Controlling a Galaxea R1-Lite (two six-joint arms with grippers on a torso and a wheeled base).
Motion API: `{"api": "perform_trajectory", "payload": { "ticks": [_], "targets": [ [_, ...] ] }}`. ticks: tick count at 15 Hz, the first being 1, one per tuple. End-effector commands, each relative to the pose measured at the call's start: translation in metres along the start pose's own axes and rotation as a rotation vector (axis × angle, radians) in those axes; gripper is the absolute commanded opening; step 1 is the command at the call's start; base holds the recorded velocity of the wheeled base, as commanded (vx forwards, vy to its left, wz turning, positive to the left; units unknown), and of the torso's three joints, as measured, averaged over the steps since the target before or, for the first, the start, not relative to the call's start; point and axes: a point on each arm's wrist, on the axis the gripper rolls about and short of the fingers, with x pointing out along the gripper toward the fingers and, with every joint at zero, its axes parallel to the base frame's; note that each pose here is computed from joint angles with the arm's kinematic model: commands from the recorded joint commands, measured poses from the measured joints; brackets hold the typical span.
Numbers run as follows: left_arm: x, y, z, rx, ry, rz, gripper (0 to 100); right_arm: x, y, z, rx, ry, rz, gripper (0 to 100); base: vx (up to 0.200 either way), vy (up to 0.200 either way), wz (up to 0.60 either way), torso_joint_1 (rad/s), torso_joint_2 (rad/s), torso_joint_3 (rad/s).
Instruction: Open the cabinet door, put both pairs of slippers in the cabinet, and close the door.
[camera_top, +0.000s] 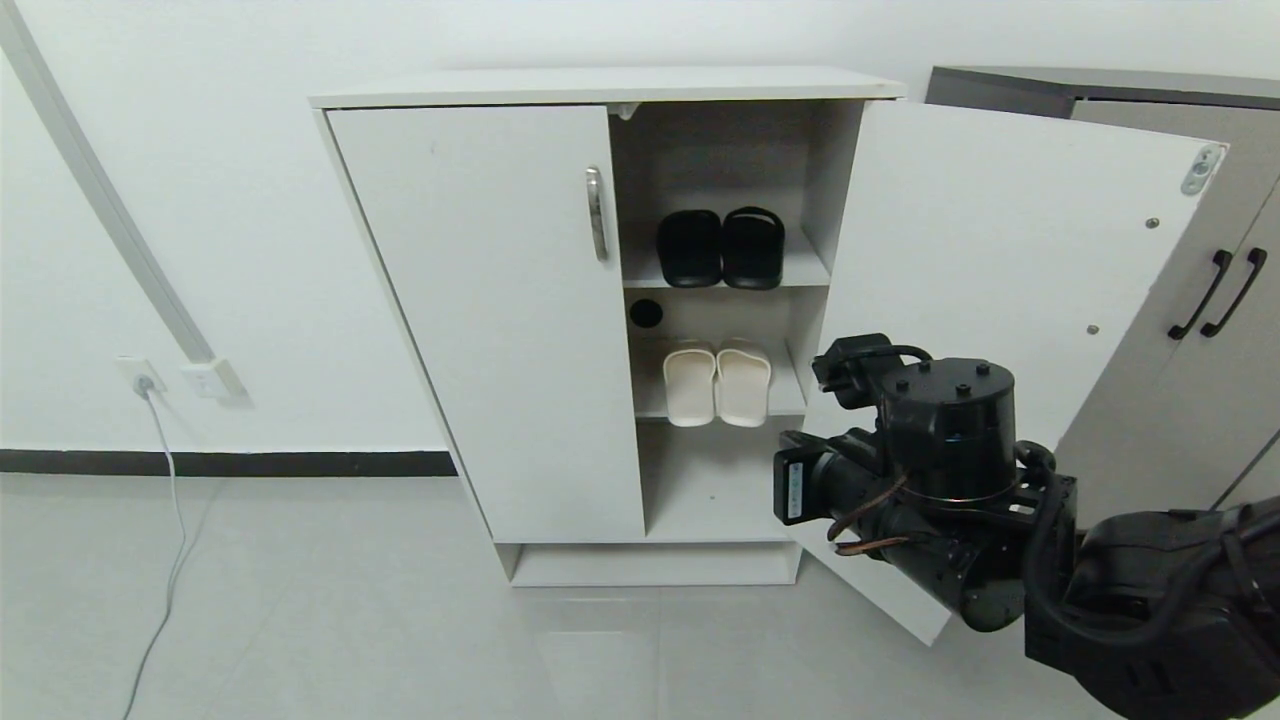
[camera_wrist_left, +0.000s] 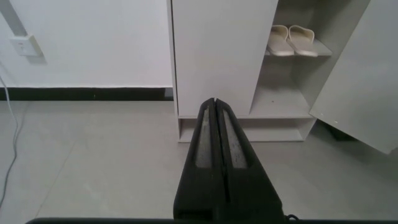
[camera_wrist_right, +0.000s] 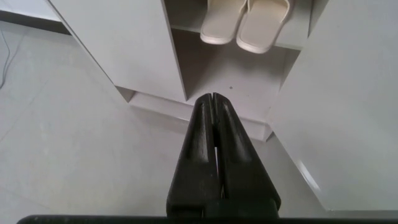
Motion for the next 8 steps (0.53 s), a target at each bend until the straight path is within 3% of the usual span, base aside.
{"api": "perform_trajectory", "payload": {
  "ticks": [1, 5, 8],
  "targets": [
    [0.0001, 0.0000, 0.0000, 0.000, 0.001, 0.001, 0, 0.0010, 0.0003, -0.0018, -0.003, 0.005, 0.000, 0, 0.000, 0.000, 0.00, 0.000, 0.00, 0.000],
    [0.0001, 0.0000, 0.0000, 0.000, 0.001, 0.001, 0, 0.0009, 0.0002, -0.0022, -0.003, 0.007, -0.001, 0, 0.000, 0.000, 0.00, -0.001, -0.01, -0.014],
    [0.0001, 0.0000, 0.0000, 0.000, 0.001, 0.001, 0, 0.0012, 0.0002, -0.0027, -0.004, 0.008, -0.001, 0, 0.000, 0.000, 0.00, 0.004, -0.18, -0.299]
  ]
}}
